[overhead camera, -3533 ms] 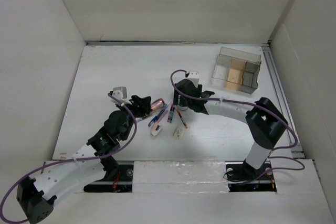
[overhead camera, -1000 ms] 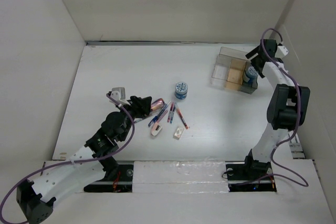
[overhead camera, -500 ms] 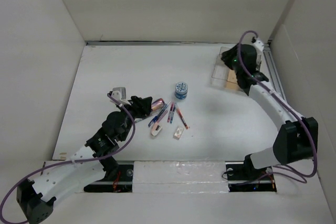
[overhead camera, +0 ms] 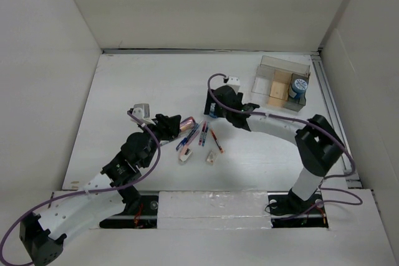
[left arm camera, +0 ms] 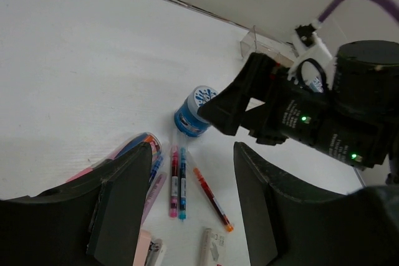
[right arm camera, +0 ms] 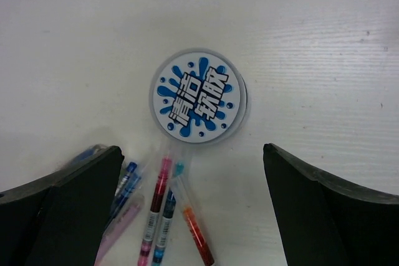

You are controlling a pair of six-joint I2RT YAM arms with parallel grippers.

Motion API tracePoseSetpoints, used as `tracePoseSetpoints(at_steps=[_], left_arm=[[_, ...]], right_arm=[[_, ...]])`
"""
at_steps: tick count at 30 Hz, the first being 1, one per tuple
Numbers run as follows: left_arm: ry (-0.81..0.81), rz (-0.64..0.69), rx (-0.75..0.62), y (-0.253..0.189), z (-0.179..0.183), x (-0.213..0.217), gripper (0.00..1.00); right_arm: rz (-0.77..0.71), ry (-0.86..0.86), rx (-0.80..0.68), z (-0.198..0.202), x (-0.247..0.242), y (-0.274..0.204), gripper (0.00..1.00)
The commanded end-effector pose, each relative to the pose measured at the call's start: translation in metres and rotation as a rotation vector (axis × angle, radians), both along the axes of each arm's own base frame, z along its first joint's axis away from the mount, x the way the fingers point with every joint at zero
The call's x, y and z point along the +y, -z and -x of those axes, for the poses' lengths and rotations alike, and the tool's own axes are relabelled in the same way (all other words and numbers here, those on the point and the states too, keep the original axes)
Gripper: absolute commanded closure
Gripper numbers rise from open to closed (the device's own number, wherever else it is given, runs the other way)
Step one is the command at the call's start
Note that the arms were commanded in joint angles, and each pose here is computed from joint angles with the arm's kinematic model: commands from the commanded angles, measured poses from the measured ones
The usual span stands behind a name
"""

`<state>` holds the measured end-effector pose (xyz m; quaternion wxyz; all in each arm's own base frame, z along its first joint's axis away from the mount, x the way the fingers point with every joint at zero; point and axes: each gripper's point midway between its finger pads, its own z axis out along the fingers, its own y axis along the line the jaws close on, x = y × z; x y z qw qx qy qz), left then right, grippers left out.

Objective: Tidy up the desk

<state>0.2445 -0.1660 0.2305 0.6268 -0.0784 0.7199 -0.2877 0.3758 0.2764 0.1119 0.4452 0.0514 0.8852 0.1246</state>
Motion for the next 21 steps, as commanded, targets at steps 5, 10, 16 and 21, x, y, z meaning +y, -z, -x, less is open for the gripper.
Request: tracePoseSetpoints(at_steps=[5,10,16,21], left_arm=[[0.004,0.050,-0.047,-0.023,-0.001,-0.002,0.49],[0.015,0.052,-0.047,-0.024,0.000,-0.004,0.49],[0.035,0.059,-0.053,-0.025,0.001,-0.007,0.49],[0.036,0.057,-0.051,-0.025,0.001,-0.007,0.49]], right_arm=[[0.128,0.065,-0.027,-0.027,0.013,0.010,0.01],[0.140,0.123,-0.036,-0.049,0.005,0.012,0.04],[0.140,0.161,-0.027,-0.067,0.007,0.012,0.19],[0.114,0.169,-0.041,-0.067,0.007,-0.005,0.50]])
